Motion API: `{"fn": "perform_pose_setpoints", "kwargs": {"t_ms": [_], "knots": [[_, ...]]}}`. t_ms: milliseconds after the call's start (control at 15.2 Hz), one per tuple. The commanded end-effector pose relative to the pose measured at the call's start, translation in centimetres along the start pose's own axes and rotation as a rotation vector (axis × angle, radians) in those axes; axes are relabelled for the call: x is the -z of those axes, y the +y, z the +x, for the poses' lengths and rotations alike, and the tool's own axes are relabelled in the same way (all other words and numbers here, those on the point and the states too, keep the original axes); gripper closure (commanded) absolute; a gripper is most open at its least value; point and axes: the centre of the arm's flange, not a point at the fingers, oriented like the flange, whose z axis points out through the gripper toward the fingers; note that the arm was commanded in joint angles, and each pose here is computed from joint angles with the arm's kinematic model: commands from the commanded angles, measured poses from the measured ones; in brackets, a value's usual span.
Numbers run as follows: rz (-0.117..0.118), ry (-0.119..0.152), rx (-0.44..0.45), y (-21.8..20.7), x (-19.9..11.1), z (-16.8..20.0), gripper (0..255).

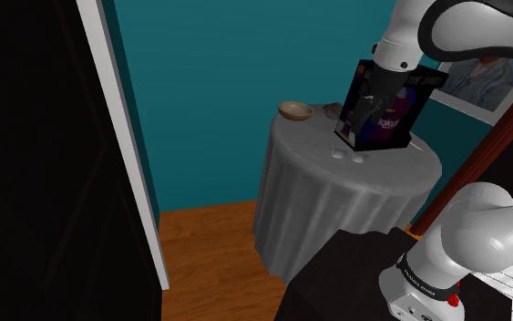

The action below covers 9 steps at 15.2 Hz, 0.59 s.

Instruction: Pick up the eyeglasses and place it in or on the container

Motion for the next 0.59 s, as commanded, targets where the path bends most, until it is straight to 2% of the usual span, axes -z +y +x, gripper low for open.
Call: {"fn": "perform_pose_setpoints", "kwargs": {"t_ms": [0,528], "knots": [[0.0,0.0,0.0,0.0,0.0,0.0,0],[0.052,0.014,0.401,7.1,-8.2,2.0,0]]}}
